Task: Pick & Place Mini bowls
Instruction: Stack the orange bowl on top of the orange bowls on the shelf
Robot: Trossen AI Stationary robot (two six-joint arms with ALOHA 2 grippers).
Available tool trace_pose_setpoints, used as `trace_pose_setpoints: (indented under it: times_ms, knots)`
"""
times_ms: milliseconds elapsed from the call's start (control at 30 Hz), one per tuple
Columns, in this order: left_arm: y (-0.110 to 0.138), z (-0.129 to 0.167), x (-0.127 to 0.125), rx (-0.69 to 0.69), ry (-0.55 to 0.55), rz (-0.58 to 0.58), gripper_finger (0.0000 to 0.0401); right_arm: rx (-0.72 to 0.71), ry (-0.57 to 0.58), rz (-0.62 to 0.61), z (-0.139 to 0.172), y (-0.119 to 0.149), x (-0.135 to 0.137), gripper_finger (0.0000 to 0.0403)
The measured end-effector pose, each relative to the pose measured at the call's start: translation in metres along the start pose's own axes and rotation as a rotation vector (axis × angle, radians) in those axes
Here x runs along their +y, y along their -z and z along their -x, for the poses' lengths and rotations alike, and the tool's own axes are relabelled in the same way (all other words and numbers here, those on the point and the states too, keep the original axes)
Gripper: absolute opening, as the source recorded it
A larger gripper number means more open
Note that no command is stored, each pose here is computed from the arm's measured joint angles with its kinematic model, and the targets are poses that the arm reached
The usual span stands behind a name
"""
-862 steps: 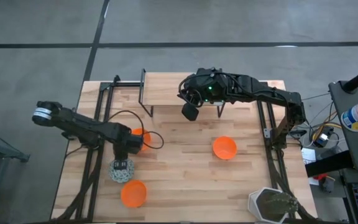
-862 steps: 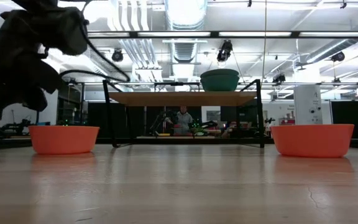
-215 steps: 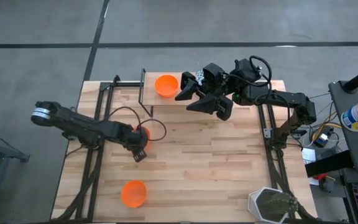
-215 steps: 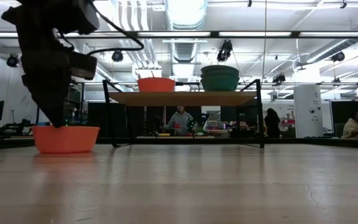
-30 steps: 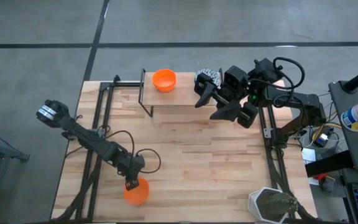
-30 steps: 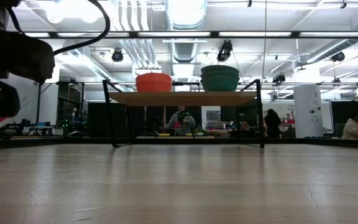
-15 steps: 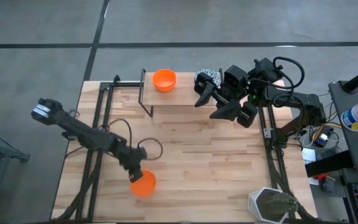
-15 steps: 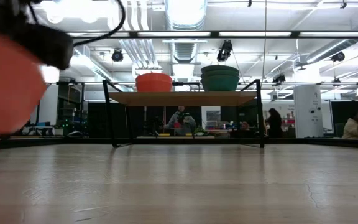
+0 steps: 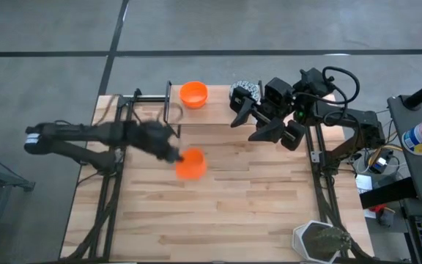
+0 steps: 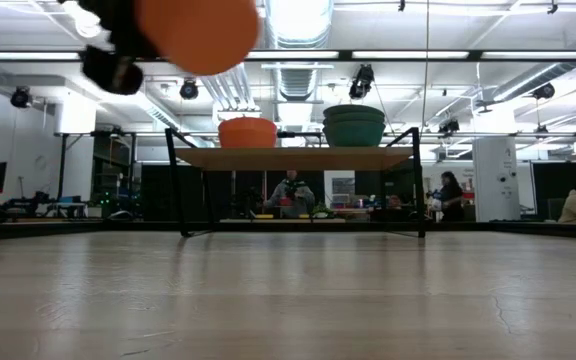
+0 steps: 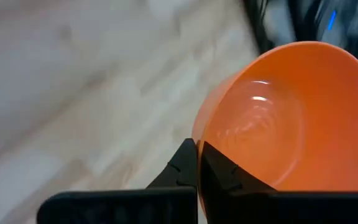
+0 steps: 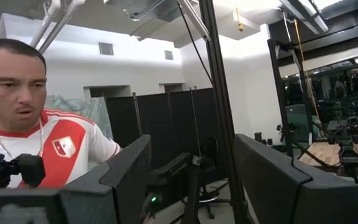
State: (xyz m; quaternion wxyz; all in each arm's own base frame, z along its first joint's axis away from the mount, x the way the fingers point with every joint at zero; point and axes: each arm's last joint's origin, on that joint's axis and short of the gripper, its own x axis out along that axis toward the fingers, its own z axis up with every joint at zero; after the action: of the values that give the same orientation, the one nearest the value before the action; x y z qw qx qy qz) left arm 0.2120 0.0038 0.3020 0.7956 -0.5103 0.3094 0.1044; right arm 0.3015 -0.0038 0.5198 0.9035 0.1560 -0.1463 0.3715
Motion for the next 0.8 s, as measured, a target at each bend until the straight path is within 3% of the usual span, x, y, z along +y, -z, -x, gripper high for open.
trace_pose_setpoints:
  times_ms: [167, 467, 800]
  knots:
    - [-0.046, 0.032, -0.003, -0.183, 0.001, 0.119, 0.0000, 0.016, 0.008, -0.011, 0.000, 0.001, 0.000, 0.0224]
    - [-0.110, 0.074, 0.008, -0.348, -0.061, 0.261, 0.0000, 0.081, 0.051, -0.053, 0.001, 0.009, -0.005, 0.0224]
    - [-0.187, 0.088, 0.010, -0.462, -0.111, 0.264, 0.0000, 0.117, 0.071, -0.043, 0.001, 0.014, -0.008, 0.0224]
